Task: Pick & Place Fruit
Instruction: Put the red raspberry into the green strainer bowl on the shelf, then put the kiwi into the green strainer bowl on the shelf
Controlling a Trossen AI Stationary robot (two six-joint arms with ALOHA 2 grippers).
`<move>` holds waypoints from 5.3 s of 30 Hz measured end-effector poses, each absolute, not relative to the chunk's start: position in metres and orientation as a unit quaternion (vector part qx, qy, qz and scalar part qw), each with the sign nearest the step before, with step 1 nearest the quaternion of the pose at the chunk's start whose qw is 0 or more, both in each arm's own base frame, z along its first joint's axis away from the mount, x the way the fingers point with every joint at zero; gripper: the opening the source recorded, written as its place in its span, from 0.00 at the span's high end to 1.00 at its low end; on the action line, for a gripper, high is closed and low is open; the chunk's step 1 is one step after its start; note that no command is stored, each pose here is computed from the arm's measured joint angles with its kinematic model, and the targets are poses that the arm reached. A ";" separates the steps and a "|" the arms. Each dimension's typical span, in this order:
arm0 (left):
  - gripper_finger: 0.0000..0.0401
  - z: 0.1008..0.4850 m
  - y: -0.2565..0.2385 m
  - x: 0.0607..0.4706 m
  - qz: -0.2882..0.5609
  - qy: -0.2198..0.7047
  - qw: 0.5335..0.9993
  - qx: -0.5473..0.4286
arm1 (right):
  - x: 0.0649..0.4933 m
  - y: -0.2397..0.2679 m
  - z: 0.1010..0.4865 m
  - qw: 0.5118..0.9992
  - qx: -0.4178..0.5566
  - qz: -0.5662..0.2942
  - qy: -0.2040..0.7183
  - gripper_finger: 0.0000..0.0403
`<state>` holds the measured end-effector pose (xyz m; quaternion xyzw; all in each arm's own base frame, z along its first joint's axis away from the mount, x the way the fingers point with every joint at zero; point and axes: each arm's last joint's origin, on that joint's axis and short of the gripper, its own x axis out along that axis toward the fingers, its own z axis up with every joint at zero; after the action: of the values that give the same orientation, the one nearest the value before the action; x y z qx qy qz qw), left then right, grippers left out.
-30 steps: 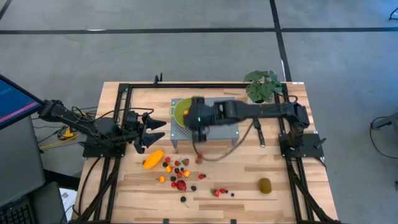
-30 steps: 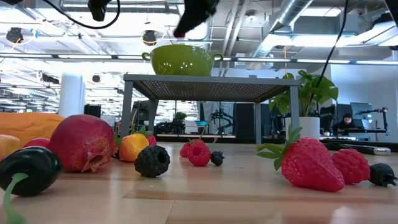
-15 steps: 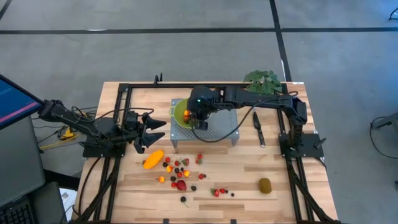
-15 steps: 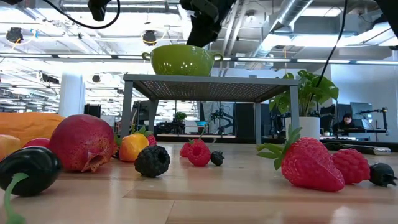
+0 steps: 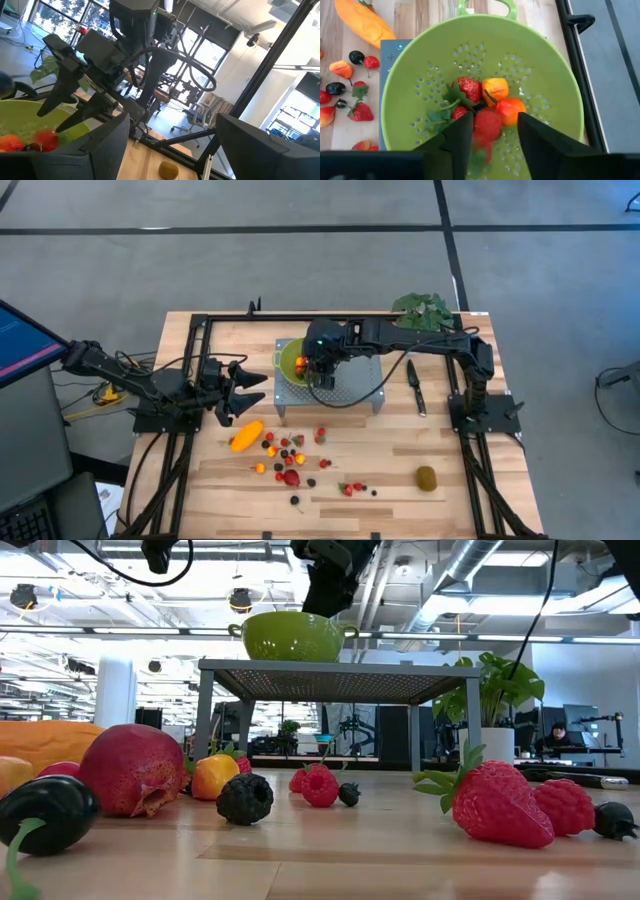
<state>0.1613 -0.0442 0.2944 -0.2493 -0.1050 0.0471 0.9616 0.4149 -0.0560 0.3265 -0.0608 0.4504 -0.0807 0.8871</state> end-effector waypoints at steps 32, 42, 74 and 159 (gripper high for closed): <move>0.27 0.295 -0.044 0.161 0.046 -0.109 0.961 -0.251 | 0.358 0.089 0.349 0.853 -0.053 0.023 0.518 0.64; 0.27 0.296 -0.044 0.161 0.046 -0.112 0.960 -0.252 | 0.341 0.153 0.328 0.851 -0.057 0.073 0.517 0.68; 0.27 0.296 -0.044 0.161 0.045 -0.112 0.960 -0.252 | 0.371 0.111 0.208 0.905 -0.068 0.066 0.416 0.68; 0.27 0.296 -0.044 0.161 0.046 -0.112 0.960 -0.252 | 0.165 0.195 0.175 0.598 0.410 -0.376 0.576 0.29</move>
<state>0.1610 -0.0441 0.2958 -0.2521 -0.1116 0.0455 0.9602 0.1654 0.1946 0.1753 0.4103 0.5764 -0.3760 0.5984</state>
